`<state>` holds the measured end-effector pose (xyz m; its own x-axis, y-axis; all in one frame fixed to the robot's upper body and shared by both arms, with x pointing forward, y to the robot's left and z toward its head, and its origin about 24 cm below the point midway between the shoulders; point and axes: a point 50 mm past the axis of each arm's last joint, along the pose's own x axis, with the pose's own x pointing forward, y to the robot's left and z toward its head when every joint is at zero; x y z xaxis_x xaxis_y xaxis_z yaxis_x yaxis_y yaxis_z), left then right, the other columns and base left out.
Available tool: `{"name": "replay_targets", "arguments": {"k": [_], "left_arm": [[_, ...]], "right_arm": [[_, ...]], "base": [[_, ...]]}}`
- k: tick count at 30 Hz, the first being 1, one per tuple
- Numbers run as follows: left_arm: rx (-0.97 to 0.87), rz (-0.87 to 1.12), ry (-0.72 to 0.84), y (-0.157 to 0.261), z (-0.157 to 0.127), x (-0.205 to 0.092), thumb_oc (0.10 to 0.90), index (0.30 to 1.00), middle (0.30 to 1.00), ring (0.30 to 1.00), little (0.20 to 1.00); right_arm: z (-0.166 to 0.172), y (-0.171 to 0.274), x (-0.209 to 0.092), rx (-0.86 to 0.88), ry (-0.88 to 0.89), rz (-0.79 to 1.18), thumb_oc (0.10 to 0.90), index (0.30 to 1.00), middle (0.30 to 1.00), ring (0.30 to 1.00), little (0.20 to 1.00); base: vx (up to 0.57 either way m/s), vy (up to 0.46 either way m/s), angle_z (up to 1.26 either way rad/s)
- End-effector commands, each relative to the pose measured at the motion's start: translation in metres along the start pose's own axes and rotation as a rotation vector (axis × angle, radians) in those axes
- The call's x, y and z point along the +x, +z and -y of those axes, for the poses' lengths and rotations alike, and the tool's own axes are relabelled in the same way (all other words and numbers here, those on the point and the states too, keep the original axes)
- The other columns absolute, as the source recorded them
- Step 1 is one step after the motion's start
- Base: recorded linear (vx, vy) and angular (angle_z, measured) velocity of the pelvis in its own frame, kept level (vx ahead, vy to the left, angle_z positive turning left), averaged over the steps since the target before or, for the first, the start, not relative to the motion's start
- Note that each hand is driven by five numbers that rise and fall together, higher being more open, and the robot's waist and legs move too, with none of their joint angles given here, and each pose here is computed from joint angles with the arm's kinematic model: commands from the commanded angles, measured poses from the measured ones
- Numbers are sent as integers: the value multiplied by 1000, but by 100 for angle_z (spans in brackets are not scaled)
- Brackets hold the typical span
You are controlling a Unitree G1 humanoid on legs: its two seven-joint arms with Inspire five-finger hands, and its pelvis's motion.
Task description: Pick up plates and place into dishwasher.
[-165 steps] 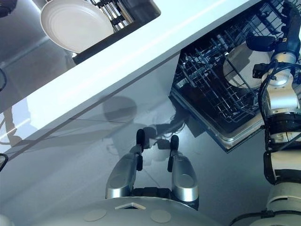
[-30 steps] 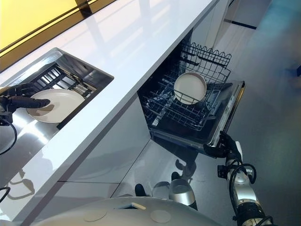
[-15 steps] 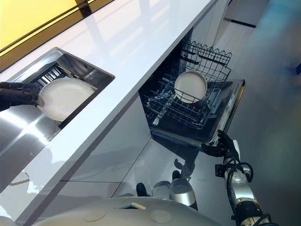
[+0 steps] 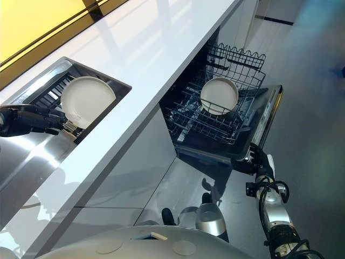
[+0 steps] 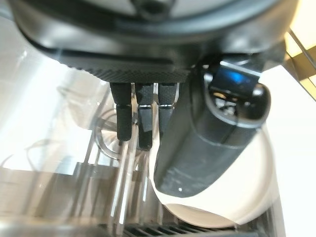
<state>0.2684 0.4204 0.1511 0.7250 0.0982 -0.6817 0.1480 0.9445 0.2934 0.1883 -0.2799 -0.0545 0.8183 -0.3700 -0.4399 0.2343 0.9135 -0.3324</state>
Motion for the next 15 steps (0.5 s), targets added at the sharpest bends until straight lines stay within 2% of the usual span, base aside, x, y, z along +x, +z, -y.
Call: {"name": "replay_targets", "arguments": {"k": [1, 2, 3, 4, 5, 8, 11, 15], "left_arm": [[75, 223, 157, 45, -18, -24, 317, 486, 486, 486, 417], [79, 237, 183, 45, -21, -26, 328, 495, 495, 495, 428], [75, 250, 202, 46, -23, -28, 512, 653, 653, 653, 612], [63, 271, 232, 47, -25, -31, 751, 858, 858, 858, 851], [66, 277, 244, 47, -26, -32, 800, 900, 900, 900, 900], [78, 311, 326, 51, -31, -35, 800, 900, 900, 900, 900], [100, 376, 507, 61, -42, -47, 800, 900, 900, 900, 900], [93, 430, 651, 66, -51, -58, 800, 900, 900, 900, 900]], "right_arm": [[7, 69, 12, 48, -12, 279, 800, 900, 900, 900, 900], [8, 69, 12, 48, -11, 280, 800, 900, 900, 900, 900], [8, 69, 13, 48, -10, 281, 800, 900, 900, 900, 900], [10, 70, 13, 49, -10, 282, 800, 900, 900, 900, 900], [10, 69, 13, 49, -9, 282, 800, 900, 900, 900, 900], [12, 70, 14, 50, -9, 282, 800, 900, 900, 900, 900], [14, 70, 16, 52, -14, 275, 800, 900, 900, 900, 900], [18, 63, 15, 58, -19, 259, 800, 900, 900, 900, 900]], "base": [[0, 0, 0], [0, 0, 0], [0, 0, 0], [0, 0, 0], [0, 0, 0], [0, 0, 0], [0, 0, 0], [0, 0, 0]]}}
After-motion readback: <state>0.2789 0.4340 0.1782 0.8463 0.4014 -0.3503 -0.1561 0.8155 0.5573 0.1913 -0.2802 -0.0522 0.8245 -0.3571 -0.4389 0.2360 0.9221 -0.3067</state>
